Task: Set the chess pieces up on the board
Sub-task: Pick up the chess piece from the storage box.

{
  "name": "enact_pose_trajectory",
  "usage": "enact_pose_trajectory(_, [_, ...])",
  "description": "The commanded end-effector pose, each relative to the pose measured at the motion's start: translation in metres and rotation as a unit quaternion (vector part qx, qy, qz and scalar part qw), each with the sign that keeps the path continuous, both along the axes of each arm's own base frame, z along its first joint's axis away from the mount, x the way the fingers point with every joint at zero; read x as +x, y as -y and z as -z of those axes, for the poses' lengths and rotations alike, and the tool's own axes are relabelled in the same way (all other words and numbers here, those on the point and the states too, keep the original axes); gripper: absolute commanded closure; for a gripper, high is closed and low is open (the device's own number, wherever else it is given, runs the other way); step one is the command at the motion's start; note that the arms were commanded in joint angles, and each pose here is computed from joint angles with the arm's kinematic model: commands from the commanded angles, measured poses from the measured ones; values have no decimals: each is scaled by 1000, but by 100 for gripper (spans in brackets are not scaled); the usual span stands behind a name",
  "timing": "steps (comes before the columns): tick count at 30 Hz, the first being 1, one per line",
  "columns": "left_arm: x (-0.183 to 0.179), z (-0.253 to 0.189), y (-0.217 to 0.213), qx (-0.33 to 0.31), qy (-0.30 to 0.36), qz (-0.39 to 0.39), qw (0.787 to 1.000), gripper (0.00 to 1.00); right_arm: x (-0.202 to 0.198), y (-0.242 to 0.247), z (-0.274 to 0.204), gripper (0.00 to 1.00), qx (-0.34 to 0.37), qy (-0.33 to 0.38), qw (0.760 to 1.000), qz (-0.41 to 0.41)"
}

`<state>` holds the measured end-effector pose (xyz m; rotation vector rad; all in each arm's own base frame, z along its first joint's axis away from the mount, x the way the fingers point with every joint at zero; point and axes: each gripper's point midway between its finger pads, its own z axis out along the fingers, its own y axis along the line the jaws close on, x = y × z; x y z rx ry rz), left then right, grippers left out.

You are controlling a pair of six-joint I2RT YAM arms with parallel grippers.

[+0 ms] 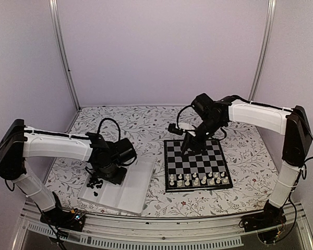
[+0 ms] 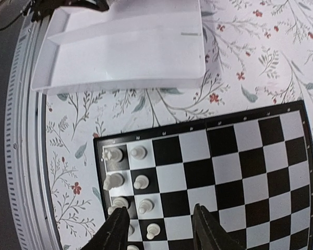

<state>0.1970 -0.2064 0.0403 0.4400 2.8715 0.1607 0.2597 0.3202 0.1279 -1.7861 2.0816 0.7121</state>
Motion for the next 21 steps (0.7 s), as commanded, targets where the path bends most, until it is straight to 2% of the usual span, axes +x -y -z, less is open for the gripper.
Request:
enact_pose_trajectory(1, [15,-26,23,-26,85,52,995,85,12,-43,-36,56,89,-32,995,3])
enact_pose_trajectory(4, [16,-45,51,-74,130,96,984,85,13,-64,-52,56,133,-80,988,5])
enact_pose_trajectory(9, [6,-67,88,-145,181,162,959,84,7,-91,-48,57,176,-203,963,4])
enact_pose_trajectory(15, [-1,-79,113,-171,207,196,943,84,-17,-110,-35,55,175,-283,943,-7])
enact_pose_trajectory(21, [-5,-79,131,-173,212,221,936,84,-40,-127,-24,54,164,-327,930,-29])
